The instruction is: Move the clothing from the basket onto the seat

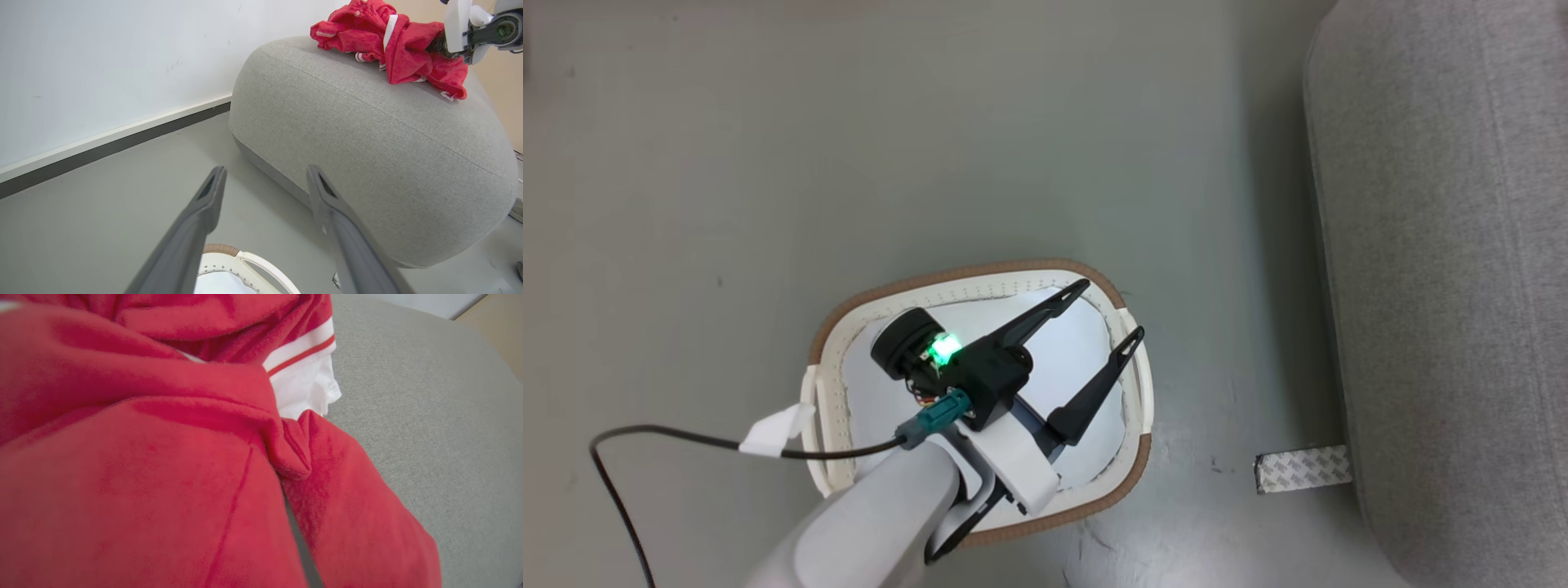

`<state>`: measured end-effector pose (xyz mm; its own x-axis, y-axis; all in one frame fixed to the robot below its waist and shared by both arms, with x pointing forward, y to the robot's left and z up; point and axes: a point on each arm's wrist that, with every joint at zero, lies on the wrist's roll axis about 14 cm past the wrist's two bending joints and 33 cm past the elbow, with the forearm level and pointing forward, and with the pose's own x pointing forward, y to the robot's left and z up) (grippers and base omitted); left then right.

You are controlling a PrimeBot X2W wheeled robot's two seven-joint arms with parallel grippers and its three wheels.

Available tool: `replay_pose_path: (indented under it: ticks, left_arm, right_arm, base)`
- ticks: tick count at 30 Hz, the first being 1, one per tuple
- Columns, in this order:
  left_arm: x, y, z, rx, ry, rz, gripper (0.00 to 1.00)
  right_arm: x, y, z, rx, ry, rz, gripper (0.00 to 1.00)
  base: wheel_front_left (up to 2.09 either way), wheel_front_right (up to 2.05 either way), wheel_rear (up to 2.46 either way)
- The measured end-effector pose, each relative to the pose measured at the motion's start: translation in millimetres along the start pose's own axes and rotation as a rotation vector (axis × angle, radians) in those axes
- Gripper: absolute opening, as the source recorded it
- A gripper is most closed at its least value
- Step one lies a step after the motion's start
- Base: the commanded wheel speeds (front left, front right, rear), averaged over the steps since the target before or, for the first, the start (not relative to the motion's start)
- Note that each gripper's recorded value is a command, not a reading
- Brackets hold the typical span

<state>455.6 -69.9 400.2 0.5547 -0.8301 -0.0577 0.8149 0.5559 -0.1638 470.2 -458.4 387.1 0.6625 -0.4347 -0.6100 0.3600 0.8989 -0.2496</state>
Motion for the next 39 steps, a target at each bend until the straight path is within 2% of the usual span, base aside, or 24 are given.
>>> replay_pose_path:
  ticks: [6,12,19,22,26,29,31,39]
  left_arm:
    - [-1.9,-7.5,11.1,0.009,-0.009,0.004,1.0]
    - [-6.8,-21.1,29.2,0.027,-0.025,0.007,1.0]
    - [-19.7,-30.0,53.1,0.057,-0.05,0.044,1.0]
    - [-25.8,-30.1,68.5,0.064,-0.078,0.083,1.0]
    - [-39.3,-21.0,87.8,0.078,-0.11,0.166,1.0]
    - [-52.8,-11.8,106.3,0.082,-0.15,0.236,1.0]
    - [-63.0,-6.3,120.9,0.089,-0.186,0.279,1.0]
    - [-126.3,25.9,144.6,0.112,-0.251,0.487,1.0]
  right_arm:
    - [-15.3,10.9,8.7,-0.016,-0.034,0.051,1.0]
    - [-42.1,5.4,-7.3,-0.013,0.009,0.088,1.0]
    - [-79.1,6.8,10.3,-0.02,-0.09,0.168,1.0]
    - [-97.3,7.4,28.1,-0.031,-0.173,0.201,1.0]
    - [-126.9,24.6,66.8,-0.011,-0.33,0.287,1.0]
    - [-156.3,40.5,99.3,0.065,-0.487,0.375,1.0]
    - [-176.1,50.8,117.0,0.071,-0.58,0.426,1.0]
    - [-229.9,89.8,149.6,0.076,-0.834,0.57,1.0]
  base:
    - [0.0,0.0,0.0]
    - [0.0,0.0,0.0]
    - [0.0,0.0,0.0]
    - [0.0,0.0,0.0]
    - [0.0,0.0,0.0]
    - [0.0,0.0,0.0]
    - [0.0,0.0,0.0]
    - [0.0,0.0,0.0]
